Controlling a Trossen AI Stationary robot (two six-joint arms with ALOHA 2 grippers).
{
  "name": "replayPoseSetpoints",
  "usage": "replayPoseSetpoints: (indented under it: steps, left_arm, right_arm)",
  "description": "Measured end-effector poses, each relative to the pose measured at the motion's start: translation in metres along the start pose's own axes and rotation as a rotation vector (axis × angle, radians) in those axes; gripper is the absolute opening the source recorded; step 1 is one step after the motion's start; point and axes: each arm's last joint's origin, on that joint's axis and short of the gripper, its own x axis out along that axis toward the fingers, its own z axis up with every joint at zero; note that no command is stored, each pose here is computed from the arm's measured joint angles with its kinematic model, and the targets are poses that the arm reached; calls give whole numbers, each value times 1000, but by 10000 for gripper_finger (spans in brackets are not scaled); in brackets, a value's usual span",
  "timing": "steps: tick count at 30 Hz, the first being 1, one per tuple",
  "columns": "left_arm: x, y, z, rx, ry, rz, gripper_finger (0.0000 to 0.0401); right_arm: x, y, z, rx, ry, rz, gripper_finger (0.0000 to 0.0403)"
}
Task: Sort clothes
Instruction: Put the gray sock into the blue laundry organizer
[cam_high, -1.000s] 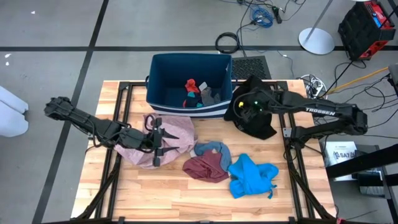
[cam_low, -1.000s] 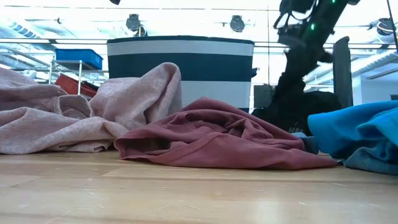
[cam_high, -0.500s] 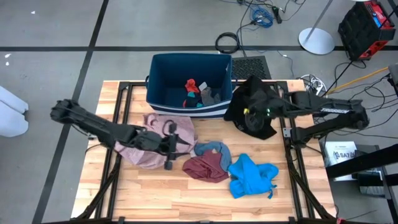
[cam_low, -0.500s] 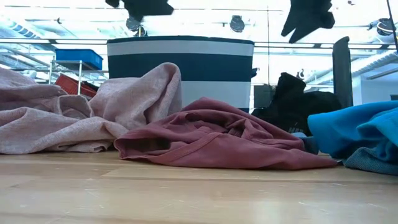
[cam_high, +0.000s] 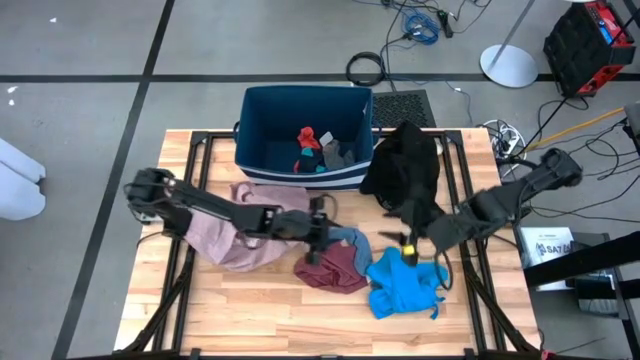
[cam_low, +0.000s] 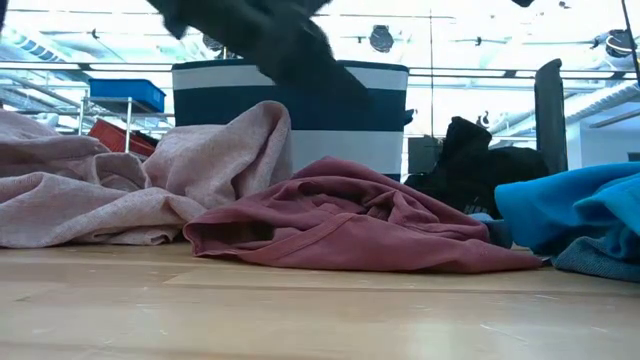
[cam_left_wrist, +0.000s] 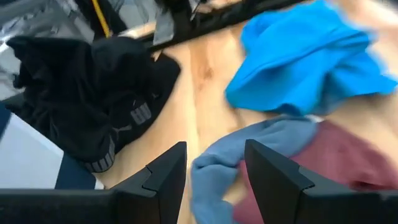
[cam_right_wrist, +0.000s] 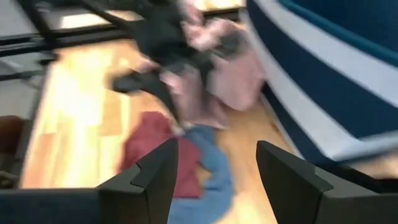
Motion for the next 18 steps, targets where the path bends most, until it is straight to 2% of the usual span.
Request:
replayPoseSetpoints:
  steps: [3, 7, 10, 13, 18]
  left_arm:
    - [24, 7, 2, -1, 90, 14, 173]
    - [49, 12, 0, -7, 192, -2, 173]
    - [65, 16, -12, -20, 257, -18, 173]
    - [81, 23, -26, -67, 265, -83, 173]
    - [98, 33, -53, -138, 332, -80, 173]
  right_arm:
    - [9, 10, -15, -10, -36, 50, 203]
    - [19, 14, -36, 8, -16, 56, 203]
    - [23, 12, -46, 8, 14, 44, 203]
    - [24, 11, -48, -3, 21, 38, 203]
    - [21, 10, -46, -20, 6, 47, 203]
